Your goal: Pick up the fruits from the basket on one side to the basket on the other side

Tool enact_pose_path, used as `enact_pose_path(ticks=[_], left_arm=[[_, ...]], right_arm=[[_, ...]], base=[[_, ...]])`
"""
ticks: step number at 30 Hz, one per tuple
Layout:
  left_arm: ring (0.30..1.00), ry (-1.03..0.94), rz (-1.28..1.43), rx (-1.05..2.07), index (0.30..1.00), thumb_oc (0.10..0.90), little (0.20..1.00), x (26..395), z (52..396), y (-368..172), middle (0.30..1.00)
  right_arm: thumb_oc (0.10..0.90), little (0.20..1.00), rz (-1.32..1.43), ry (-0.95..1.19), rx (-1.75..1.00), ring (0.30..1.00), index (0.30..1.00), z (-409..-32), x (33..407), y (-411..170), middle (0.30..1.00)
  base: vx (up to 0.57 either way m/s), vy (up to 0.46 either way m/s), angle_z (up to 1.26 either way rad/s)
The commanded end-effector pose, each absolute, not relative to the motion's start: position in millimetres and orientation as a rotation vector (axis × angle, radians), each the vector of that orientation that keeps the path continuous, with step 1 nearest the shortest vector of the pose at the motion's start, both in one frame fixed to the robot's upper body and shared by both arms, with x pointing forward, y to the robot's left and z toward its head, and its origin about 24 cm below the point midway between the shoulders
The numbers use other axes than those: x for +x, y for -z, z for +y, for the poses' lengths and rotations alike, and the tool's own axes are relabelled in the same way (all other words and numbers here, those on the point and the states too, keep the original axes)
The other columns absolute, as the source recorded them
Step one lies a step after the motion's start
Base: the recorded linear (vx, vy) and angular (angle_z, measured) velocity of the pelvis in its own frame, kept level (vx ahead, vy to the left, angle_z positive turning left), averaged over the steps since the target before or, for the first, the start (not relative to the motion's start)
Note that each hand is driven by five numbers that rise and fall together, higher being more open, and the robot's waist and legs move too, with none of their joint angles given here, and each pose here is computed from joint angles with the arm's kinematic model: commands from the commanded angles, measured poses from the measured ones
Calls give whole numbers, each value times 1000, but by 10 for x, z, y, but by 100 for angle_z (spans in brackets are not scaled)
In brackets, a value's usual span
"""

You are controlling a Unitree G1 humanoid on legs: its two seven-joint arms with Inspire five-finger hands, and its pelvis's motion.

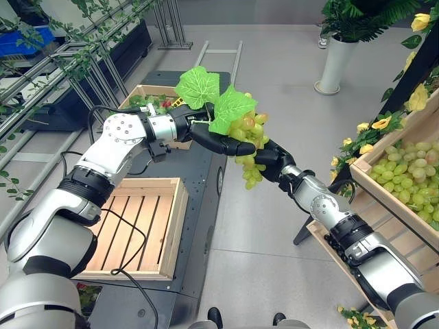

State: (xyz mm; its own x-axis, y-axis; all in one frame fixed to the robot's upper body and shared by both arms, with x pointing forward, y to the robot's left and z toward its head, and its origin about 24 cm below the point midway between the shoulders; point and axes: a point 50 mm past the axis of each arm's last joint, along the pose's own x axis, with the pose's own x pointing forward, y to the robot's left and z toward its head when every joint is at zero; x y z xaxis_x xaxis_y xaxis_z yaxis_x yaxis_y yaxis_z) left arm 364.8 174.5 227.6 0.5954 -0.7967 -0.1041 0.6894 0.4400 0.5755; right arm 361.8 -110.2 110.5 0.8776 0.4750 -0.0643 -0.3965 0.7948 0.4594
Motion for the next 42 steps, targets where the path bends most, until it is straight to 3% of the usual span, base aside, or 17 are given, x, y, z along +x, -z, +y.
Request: enact_pose_path(ticks=[1,8,14,22,33,42], left_arm=[[900,835,-45,694,900,800,900,3617,2203,-2002,900],[900,521,-337,1161,900,800,900,3631,2216,-2179,900],[900,242,-830,1398,900,800,900,3501,2055,-2234,900],[900,36,-1278,1311,900,800,900,3324,1855,-1998,900],[900,9,-1332,1066,900,800,900,3203,1672,-1726,900],[900,-170,-1140,854,900,800,900,3202,1795,-1602,900]], right_arm=[[400,300,-150,-317,586,300,300,-1617,3836,-1757,300],[400,300,-166,-298,617,300,300,-1649,3824,-1771,300],[400,300,-172,-288,649,300,300,-1608,3770,-1691,300],[400,300,-162,-309,693,300,300,-1399,3707,-1635,300],[400,300,-144,-334,725,300,300,-1283,3666,-1589,300],[400,300,-184,-320,688,300,300,-1349,3636,-1597,300]], base=[[0,0,0],[0,0,0],[0,-2,1],[0,0,0],[0,0,0],[6,-2,-2]])
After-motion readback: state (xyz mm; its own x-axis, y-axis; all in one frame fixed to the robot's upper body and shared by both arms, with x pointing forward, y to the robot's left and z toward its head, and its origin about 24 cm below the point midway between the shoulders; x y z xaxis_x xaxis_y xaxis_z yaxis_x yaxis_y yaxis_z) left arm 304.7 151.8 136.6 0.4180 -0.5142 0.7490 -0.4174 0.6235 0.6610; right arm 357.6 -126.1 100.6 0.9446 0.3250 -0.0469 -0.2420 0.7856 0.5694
